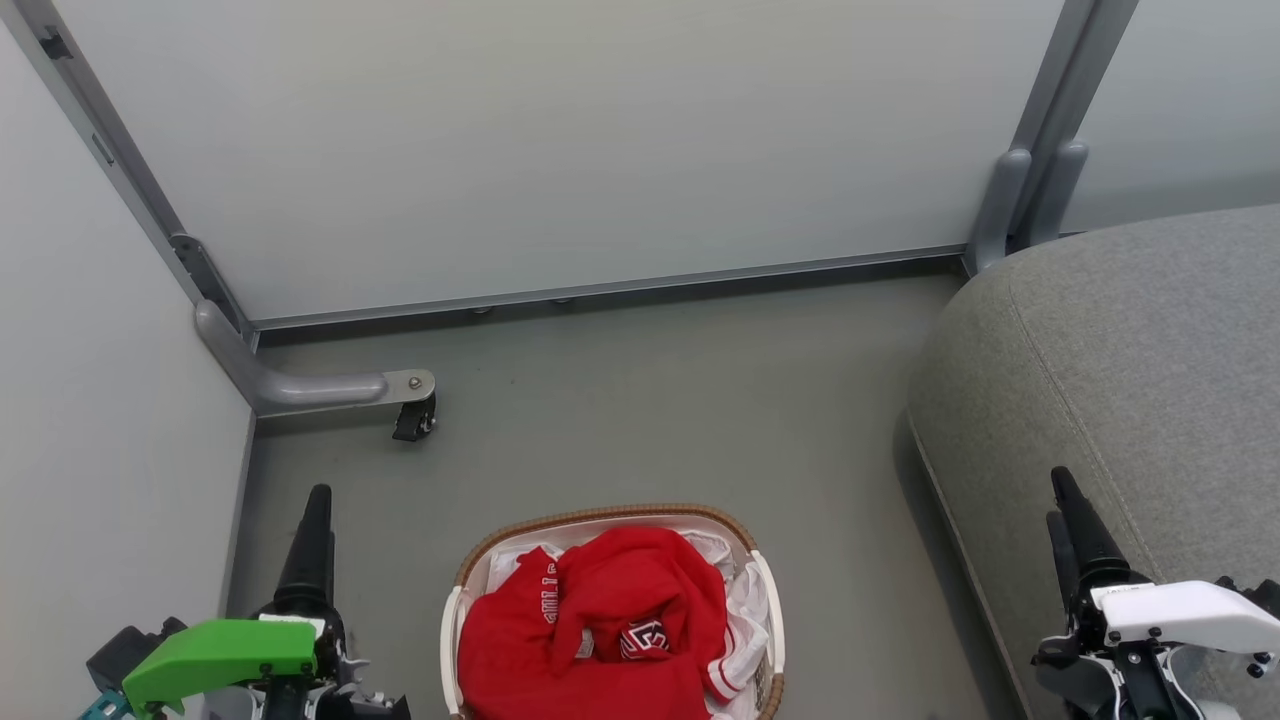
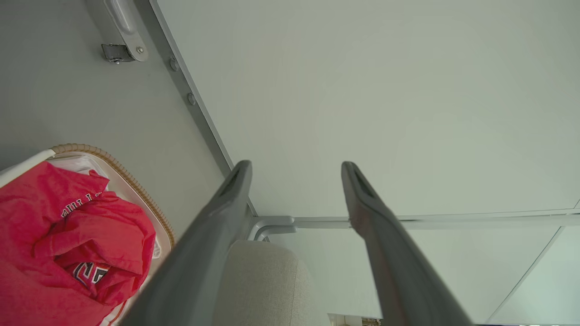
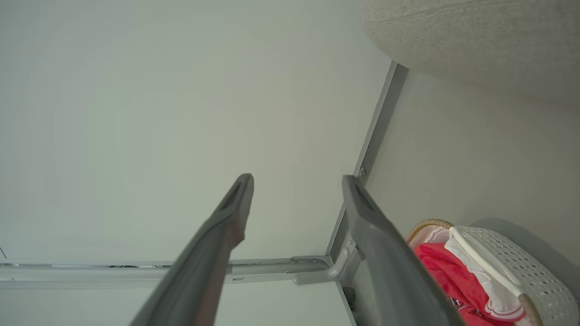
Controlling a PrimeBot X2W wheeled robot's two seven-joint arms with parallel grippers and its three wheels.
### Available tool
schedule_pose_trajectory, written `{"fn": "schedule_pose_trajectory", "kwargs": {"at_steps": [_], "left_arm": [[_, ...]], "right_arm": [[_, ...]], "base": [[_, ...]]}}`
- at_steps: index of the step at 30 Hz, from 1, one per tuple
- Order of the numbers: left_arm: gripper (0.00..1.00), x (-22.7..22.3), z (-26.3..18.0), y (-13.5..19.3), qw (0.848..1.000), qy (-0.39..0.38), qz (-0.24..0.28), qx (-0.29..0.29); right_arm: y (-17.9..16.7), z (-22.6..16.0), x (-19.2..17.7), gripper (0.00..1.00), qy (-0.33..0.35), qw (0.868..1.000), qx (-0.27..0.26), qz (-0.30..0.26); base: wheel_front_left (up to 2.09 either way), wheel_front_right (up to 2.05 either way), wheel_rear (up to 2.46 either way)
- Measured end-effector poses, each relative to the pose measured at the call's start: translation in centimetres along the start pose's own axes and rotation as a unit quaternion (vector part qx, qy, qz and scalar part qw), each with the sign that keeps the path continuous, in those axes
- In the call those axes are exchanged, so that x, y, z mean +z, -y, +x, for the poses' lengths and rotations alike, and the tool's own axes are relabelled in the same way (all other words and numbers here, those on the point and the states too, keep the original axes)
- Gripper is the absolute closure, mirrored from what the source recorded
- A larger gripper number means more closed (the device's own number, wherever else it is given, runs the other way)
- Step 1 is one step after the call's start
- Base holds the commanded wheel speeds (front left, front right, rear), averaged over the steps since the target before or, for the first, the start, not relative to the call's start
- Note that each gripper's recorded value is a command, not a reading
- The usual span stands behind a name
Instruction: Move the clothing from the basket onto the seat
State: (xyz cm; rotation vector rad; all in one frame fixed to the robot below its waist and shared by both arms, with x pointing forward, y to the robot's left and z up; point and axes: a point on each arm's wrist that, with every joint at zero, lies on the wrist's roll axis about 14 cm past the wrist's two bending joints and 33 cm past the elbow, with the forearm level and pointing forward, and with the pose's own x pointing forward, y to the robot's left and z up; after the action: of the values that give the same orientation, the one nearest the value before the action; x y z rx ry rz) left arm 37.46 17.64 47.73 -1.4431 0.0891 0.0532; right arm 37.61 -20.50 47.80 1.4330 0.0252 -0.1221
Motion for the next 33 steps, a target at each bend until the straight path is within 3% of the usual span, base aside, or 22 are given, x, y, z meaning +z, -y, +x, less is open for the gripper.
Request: {"fn": "schedule_pose_trajectory", "kwargs": {"at_steps": [13,23,33], "left_arm": [[0.0,-0.4,0.2,1.8,0.992,0.003,0.12,-0.029],[0.0,-1.2,0.2,3.0,0.976,0.0,0.212,-0.052],[0.0,-2.3,-0.3,2.5,0.947,-0.012,0.315,-0.055]], "right_arm": [[-2.3,0.2,0.9,0.0,0.022,0.989,0.034,-0.142],[-3.4,-0.1,0.5,0.0,0.025,0.968,0.055,-0.243],[-3.6,-0.4,-0.5,0.0,0.017,0.938,0.065,-0.341]], "base": [[0.0,0.0,0.0],[0.0,0.0,0.0],[0.0,0.0,0.0]]}}
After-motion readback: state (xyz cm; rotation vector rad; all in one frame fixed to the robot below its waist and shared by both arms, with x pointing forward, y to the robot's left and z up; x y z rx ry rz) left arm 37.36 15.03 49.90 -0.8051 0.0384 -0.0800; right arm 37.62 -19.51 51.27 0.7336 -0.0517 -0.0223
